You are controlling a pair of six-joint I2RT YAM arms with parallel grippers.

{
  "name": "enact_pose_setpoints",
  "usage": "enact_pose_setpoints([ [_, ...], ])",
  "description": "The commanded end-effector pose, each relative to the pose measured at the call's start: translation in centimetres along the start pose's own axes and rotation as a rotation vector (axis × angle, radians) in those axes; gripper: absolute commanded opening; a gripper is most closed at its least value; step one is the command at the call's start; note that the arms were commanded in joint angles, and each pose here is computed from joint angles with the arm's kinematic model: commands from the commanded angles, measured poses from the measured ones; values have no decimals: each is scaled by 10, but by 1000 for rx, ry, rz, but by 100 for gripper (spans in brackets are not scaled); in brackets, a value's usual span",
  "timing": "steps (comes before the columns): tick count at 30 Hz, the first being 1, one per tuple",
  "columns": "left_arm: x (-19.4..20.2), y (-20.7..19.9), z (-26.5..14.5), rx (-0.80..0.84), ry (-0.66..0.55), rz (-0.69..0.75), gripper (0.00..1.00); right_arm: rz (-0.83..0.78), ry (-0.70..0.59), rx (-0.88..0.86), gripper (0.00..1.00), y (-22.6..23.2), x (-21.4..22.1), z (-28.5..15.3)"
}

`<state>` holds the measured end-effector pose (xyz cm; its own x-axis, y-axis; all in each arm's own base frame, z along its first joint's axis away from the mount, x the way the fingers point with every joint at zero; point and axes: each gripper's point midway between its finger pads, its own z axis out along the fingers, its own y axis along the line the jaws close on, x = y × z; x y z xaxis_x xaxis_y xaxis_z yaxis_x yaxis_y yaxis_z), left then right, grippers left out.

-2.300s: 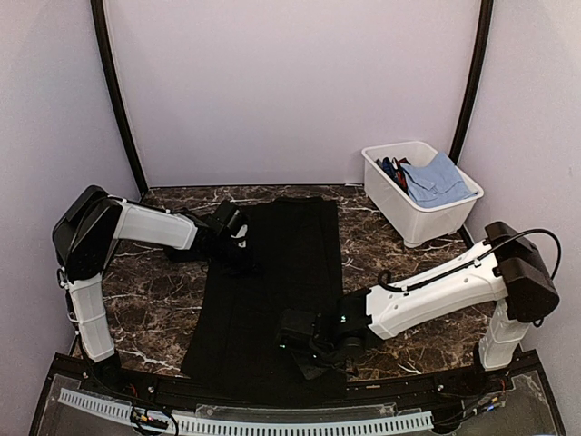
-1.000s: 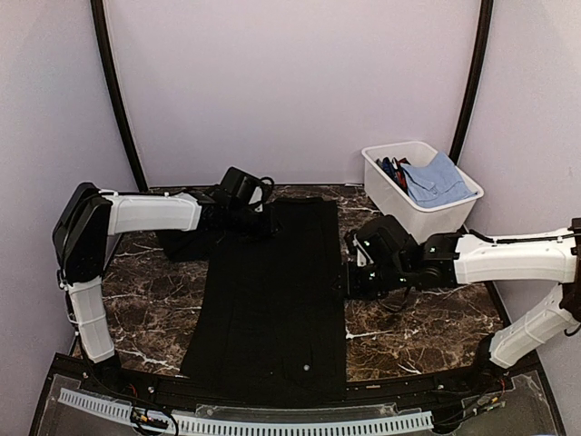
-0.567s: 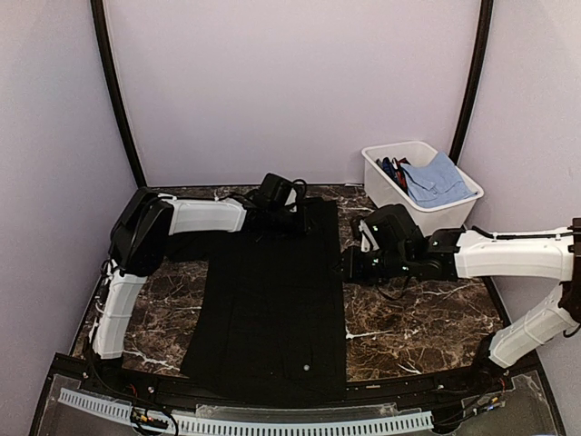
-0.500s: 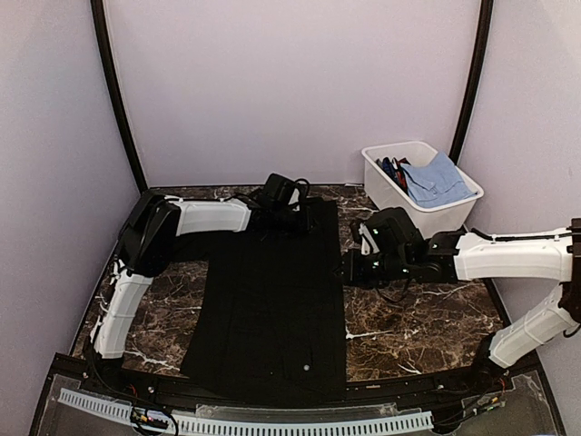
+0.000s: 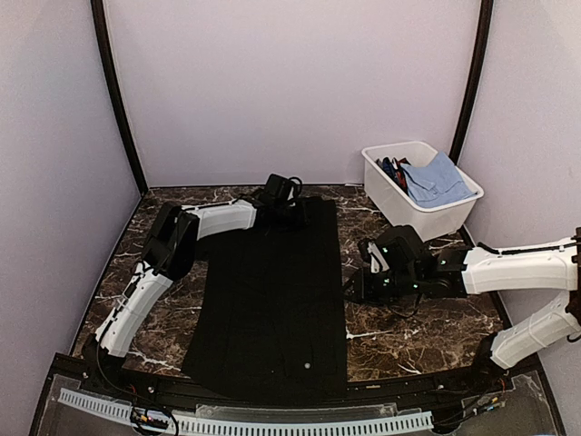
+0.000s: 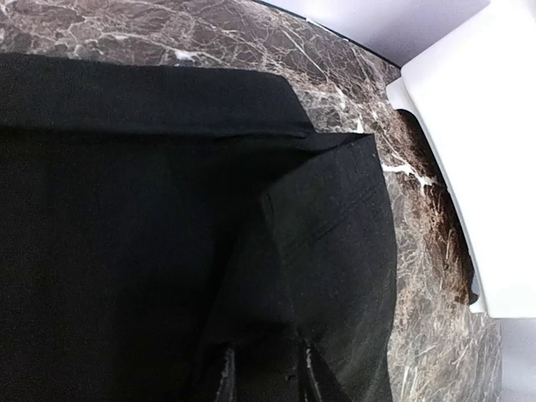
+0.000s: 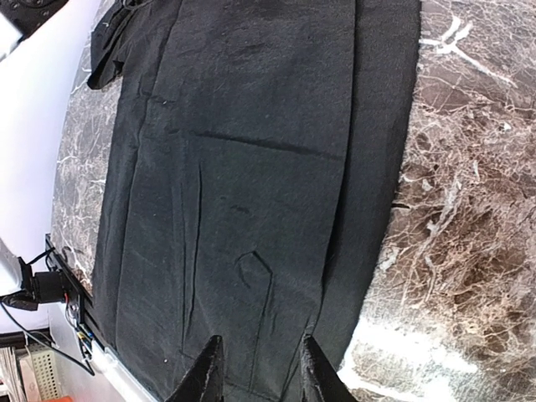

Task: Fold and stack the long sleeve shirts
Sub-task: Adjust the 1/3-folded shirt at the center of the board, then move the 1/3-folded shirt to the center of the board.

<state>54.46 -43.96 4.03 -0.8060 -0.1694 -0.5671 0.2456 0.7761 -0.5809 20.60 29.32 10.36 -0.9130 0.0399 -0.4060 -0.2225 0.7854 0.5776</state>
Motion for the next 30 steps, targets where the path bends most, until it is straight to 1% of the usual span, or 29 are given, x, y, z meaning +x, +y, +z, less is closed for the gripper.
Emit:
enact_pose_setpoints([
  [1,0,5,-3,-26,34,-34,28,-15,-12,-40,28,9,-3,-4],
  [5,-18,-9,-13,14,8,-14,33,-42,8,-41,29,12,1,0],
  [10,-57,-53,-52,93,-61,68,41,-76,27,-49,29,23,2,9],
  [11,-68,-66,-65,111,-81,85,43,-81,30,-52,29,25,2,11],
  [12,-69,-68,-71,108,-81,102,44,-86,32,-59,29,28,1,14],
  [13,-79,-79,-85,118,-103,116,46,-92,35,-65,29,31,1,17],
  [16,-81,-80,-107,91,-103,145,47,-105,45,-77,28,38,-2,27],
  [18,-77,-74,-120,58,-102,156,47,-114,47,-82,28,42,-5,35],
  [22,-57,-46,-145,-23,-84,139,47,-130,36,-90,28,51,-14,48],
  [25,-28,-11,-166,-101,-51,108,47,-135,45,-94,28,51,-18,61],
  [26,-29,-12,-180,-105,-67,105,47,-132,50,-93,28,50,-17,65],
  [27,-9,11,-180,-156,-33,87,47,-132,49,-96,28,49,-18,68],
  [28,-9,15,-190,-170,-44,80,47,-128,46,-98,28,46,-19,71],
  [29,9,31,-192,-204,-10,65,47,-125,50,-96,28,43,-18,74],
  [30,12,34,-199,-213,-14,60,47,-122,54,-93,28,40,-17,76],
])
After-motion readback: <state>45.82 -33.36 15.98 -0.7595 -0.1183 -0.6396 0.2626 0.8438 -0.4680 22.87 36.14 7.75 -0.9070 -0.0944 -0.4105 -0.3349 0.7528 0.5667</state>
